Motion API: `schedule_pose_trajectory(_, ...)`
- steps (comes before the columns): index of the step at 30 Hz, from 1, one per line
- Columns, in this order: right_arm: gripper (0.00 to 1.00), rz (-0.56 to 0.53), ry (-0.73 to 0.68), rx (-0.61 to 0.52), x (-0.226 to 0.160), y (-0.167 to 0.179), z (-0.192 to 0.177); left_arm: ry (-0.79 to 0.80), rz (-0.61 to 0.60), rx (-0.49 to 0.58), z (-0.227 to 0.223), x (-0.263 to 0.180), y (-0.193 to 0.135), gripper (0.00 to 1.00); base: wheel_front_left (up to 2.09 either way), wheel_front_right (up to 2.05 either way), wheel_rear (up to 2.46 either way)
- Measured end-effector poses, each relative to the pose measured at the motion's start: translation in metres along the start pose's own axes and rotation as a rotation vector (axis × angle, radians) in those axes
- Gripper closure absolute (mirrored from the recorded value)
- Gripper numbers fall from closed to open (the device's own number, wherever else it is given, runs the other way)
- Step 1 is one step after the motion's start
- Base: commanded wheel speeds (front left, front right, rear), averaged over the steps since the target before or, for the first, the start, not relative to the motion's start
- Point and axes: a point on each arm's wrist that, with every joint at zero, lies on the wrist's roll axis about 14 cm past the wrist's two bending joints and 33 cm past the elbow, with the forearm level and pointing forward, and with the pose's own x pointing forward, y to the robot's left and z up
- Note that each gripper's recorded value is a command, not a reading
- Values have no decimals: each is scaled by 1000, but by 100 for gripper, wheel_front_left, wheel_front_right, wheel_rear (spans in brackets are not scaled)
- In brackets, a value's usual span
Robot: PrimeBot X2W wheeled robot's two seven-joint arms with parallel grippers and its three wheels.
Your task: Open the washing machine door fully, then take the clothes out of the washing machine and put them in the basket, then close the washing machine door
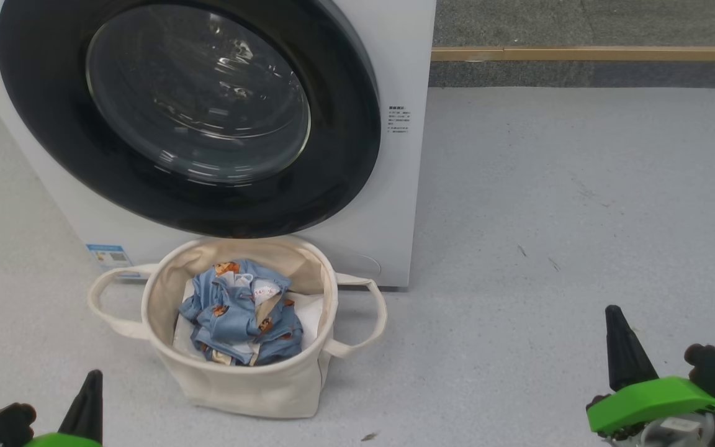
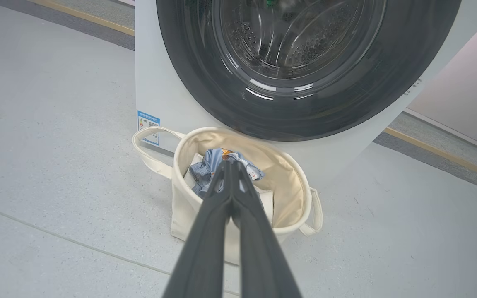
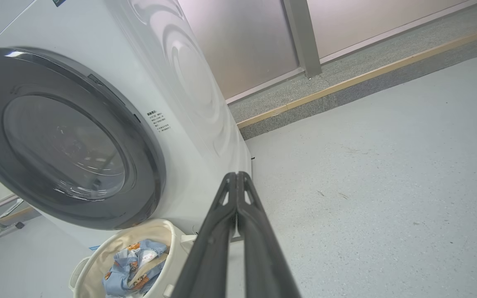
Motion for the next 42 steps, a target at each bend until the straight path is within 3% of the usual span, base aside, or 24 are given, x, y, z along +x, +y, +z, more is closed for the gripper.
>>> schedule_pose_trajectory(42, 100, -46, 58, 431, 8, 0, -12, -25, 30, -477, 4, -2, -15, 100, 0, 0, 0)
